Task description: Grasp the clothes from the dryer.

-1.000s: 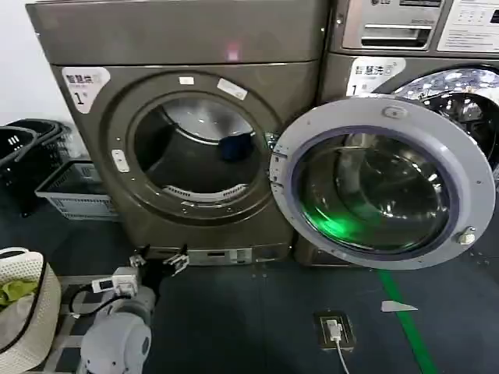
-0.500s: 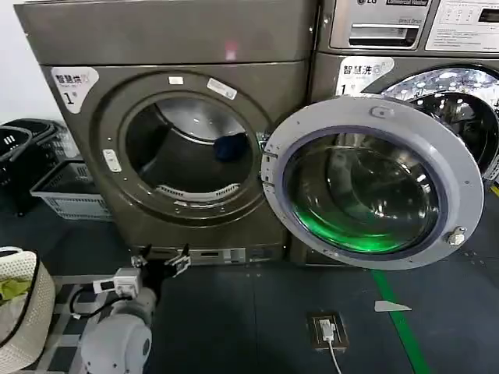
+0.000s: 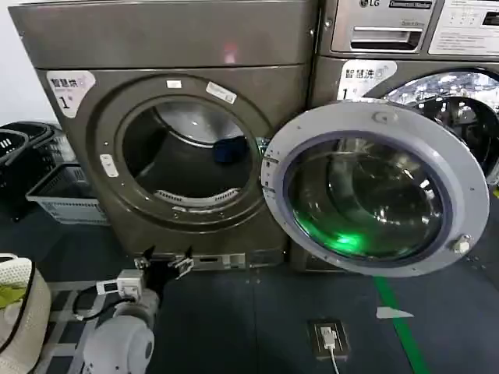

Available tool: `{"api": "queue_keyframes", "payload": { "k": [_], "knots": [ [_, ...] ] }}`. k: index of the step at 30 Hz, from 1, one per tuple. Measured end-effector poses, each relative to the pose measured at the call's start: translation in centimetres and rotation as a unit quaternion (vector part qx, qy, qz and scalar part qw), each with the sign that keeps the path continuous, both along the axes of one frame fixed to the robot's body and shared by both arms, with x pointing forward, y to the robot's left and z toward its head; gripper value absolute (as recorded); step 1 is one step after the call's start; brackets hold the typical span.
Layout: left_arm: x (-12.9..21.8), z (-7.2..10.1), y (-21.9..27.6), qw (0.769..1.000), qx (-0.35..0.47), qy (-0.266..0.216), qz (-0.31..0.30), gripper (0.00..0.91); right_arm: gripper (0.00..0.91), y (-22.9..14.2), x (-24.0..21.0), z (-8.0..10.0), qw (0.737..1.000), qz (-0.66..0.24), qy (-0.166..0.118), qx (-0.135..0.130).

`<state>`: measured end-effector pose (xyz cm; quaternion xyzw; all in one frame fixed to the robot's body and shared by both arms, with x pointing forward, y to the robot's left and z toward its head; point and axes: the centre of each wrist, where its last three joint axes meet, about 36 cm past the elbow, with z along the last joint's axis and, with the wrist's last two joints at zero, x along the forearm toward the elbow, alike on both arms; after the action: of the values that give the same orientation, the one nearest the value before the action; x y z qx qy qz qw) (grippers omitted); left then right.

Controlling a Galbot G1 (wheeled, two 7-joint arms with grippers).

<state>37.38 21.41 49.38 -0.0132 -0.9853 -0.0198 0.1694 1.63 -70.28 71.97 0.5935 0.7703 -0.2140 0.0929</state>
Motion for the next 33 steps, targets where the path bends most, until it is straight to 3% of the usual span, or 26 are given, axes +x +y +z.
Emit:
{"api": "queue_keyframes", "payload": {
  "k": [33],
  "knots": [
    [0.02, 0.11, 0.27, 1.000, -0.010, 0.000, 0.003, 0.907, 0.907, -0.09, -0.52, -0.11, 1.000, -0.005, 0.000, -0.001]
  ]
}}
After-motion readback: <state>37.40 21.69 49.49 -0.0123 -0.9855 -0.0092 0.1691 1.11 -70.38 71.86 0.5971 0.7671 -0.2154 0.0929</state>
